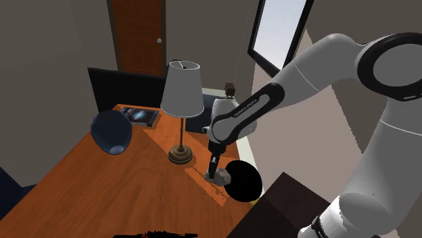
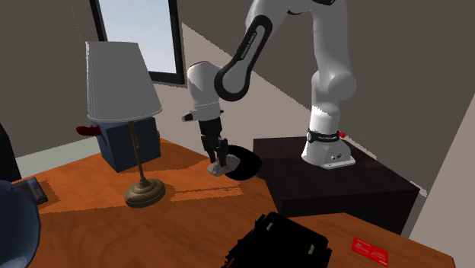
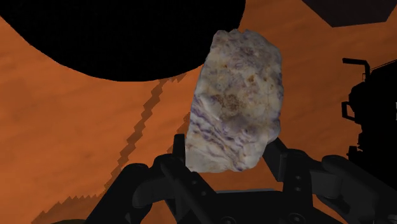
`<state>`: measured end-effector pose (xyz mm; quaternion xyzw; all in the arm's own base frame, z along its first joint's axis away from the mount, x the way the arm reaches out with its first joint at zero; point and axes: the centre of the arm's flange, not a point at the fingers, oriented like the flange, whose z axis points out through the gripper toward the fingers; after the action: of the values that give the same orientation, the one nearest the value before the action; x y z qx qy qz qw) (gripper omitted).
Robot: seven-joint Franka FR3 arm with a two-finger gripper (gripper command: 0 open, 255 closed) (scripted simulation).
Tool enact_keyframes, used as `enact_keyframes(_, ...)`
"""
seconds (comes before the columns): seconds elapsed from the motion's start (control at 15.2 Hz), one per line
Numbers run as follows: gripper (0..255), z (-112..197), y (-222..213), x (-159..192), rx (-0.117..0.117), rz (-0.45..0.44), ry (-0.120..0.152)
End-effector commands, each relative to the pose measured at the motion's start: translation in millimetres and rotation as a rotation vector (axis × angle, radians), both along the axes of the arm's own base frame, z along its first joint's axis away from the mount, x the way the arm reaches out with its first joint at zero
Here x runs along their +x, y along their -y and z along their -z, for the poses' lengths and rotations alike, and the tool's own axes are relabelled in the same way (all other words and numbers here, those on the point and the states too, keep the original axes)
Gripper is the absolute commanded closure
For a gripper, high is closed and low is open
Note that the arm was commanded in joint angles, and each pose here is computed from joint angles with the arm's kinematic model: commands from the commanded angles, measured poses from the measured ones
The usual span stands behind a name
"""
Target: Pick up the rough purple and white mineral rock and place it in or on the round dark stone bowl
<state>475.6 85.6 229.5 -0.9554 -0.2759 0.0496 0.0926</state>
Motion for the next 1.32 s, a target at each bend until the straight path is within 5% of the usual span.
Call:
enact_keyframes(0.0, 255, -10, -1, 0, 0.000, 0.000, 0.000)
enact_keyframes(0.59, 255, -56, -1, 0, 0.000, 0.000, 0.000)
enact_keyframes(1.25, 255, -71, 121, -47, 0.000, 0.000, 0.000)
